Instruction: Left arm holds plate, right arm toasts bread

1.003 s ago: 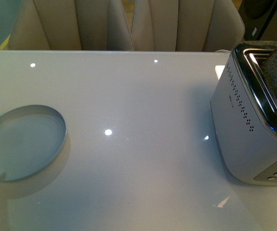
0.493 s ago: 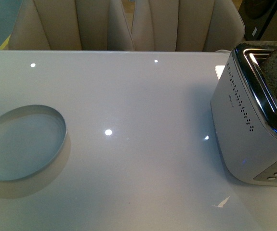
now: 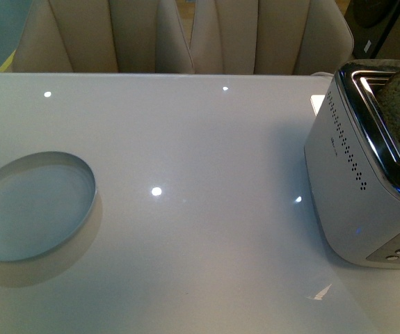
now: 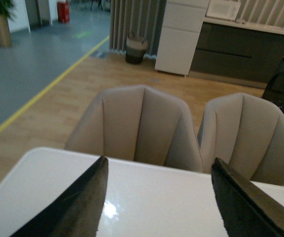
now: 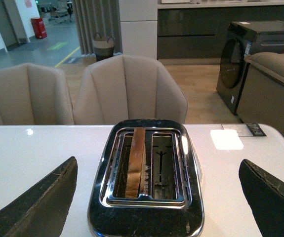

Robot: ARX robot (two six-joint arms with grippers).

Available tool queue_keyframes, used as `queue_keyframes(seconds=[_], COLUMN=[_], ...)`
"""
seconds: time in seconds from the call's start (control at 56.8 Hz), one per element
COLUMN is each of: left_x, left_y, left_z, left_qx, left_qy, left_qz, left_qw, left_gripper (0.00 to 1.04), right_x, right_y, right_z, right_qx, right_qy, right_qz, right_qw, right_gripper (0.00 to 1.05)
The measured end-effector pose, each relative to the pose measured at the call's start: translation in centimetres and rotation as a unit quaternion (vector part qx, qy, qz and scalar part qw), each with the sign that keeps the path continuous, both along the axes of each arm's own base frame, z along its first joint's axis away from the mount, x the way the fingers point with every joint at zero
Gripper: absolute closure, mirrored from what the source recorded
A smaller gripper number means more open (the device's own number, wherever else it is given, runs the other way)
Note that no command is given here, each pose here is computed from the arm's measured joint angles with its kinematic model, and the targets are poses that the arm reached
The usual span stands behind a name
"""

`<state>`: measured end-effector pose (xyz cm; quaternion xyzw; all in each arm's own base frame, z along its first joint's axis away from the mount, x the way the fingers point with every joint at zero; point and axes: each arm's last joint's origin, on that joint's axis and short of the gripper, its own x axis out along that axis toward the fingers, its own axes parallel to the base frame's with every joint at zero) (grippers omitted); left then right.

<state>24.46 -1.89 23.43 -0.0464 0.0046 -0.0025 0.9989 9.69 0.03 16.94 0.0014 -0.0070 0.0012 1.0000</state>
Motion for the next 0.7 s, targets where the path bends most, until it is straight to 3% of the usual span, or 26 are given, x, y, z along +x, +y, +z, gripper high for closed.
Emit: queue_keyframes(seconds=[0.088, 0.264, 0.704], left_x=[-2.1, -4.7, -9.5], left_y=[0.5, 1.7, 1.8], left_z=[-1.3, -3.3, -5.6], left_qx=[0.026, 0.036, 0.039], left_qy=[-0.007, 0.002, 0.000], left_qz=[0.002, -0.002, 0.001], left_qw=[1.000, 0.999, 0.999], left_gripper=[0.69, 1.02, 1.02], right_x=[0.0, 0.0, 0.0], right_y=[0.0, 0.0, 0.0], right_z=[0.0, 0.0, 0.0], right_qx=[0.000, 0.000, 0.000], right_qy=[0.000, 0.000, 0.000], right_qz=[0.000, 0.000, 0.000], right_qw=[1.000, 1.000, 1.000], right_gripper=[0.09, 0.09, 0.09])
